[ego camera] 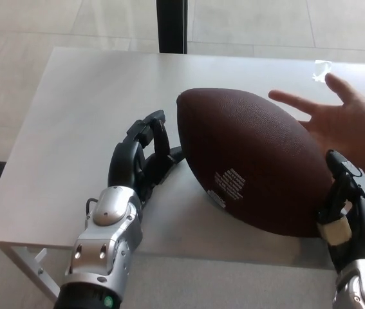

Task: The robot uses both its hands to grab the left and right ends of a football kept in the middle of the desk infront of it, lifts it up and places it in the palm of a person

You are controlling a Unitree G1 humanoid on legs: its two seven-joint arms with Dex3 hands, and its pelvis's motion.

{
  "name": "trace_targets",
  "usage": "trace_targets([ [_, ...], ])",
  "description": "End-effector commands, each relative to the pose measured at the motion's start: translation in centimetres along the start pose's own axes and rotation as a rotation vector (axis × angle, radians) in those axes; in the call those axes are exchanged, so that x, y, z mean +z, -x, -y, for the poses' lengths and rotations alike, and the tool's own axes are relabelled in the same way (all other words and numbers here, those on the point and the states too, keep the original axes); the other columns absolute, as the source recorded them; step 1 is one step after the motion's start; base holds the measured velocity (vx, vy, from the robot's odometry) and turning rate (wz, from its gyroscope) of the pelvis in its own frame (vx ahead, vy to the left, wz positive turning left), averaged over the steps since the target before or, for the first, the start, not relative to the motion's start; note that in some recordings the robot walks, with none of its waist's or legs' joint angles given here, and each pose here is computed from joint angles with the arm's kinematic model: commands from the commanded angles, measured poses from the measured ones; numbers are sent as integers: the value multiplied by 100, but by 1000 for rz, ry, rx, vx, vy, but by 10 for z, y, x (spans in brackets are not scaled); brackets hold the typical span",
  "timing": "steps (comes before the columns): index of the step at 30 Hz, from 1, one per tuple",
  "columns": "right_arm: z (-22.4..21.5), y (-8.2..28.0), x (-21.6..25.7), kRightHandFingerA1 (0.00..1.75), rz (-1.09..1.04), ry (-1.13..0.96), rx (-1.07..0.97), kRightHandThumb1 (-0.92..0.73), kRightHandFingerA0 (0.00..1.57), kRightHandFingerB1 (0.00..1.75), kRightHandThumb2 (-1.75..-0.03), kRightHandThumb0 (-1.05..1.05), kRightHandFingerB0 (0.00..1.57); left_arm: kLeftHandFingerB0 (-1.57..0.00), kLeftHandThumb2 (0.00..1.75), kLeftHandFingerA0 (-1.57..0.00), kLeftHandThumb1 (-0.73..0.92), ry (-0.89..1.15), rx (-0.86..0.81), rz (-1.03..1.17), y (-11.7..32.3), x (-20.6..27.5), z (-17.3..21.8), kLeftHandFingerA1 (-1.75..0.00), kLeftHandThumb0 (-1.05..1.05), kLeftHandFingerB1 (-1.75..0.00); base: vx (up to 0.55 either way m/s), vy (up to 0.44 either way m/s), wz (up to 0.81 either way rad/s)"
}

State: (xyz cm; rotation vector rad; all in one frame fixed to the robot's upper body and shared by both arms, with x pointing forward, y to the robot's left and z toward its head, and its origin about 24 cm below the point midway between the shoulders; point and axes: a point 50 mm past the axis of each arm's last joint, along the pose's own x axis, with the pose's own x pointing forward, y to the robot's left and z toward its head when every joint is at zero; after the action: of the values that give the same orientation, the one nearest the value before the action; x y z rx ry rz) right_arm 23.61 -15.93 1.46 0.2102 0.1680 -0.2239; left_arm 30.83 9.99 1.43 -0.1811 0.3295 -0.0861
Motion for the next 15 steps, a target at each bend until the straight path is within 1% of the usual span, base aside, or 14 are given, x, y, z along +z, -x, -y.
trace_targets([
  [1,-11,0,3,43,24,-36,-4,-86,35,36,-88,-102,24,-17,87,-33,92,-11,60,-171,9,-36,-14,-49,-102,-30,0,0,0],
  [3,-12,-3,9,44,50,-34,4,-86,35,37,-89,-102,24,-17,87,-33,91,-10,59,-166,7,-35,-14,-50,-103,-31,0,0,0],
  [4,-13,-4,11,45,56,-34,5,-86,34,36,-89,-102,24,-18,92,-32,87,-14,58,-163,7,-34,-15,-52,-104,-33,0,0,0],
  [5,-13,-4,12,43,60,-33,6,-92,36,33,-81,-93,27,-17,87,-34,92,-14,58,-161,7,-34,-15,-52,-101,-30,0,0,0],
  [6,-12,-5,13,43,63,-30,6,-92,36,33,-81,-93,27,-17,87,-34,92,-13,57,-159,7,-34,-15,-52,-101,-30,0,0,0],
  [7,-12,-6,15,45,69,-28,6,-87,34,36,-90,-100,24,-17,88,-35,92,-17,60,-155,7,-34,-16,-53,-101,-31,0,0,0],
  [9,-11,-8,17,43,72,-31,0,-88,35,36,-87,-100,25,-19,92,-34,88,-22,60,-153,7,-34,-17,-56,-104,-34,0,0,0],
  [10,-10,-8,18,43,75,-29,1,-87,35,35,-87,-100,24,-19,88,-36,91,-18,65,-155,7,-34,-18,-56,-103,-32,0,0,0],
  [11,-9,-9,19,44,77,-34,-2,-87,36,36,-88,-100,25,-20,88,-36,91,-18,66,-156,7,-33,-18,-56,-104,-32,0,0,0],
  [12,-8,-9,20,42,88,-22,-4,-87,36,35,-85,-98,26,-17,88,-35,92,-17,66,-157,7,-33,-18,-54,-99,-31,0,0,0],
  [13,-8,-10,20,41,90,-23,-4,-88,36,35,-85,-98,27,-17,88,-35,92,-19,68,-156,7,-33,-20,-53,-99,-31,0,0,0],
  [14,-7,-10,21,41,90,-23,-8,-88,36,35,-86,-99,27,-19,93,-33,88,-27,69,-155,7,-32,-20,-54,-103,-33,0,0,0],
  [15,-6,-11,22,41,93,-23,-7,-88,36,35,-85,-99,27,-18,92,-34,88,-33,69,-153,6,-31,-21,-55,-102,-33,0,0,0],
])
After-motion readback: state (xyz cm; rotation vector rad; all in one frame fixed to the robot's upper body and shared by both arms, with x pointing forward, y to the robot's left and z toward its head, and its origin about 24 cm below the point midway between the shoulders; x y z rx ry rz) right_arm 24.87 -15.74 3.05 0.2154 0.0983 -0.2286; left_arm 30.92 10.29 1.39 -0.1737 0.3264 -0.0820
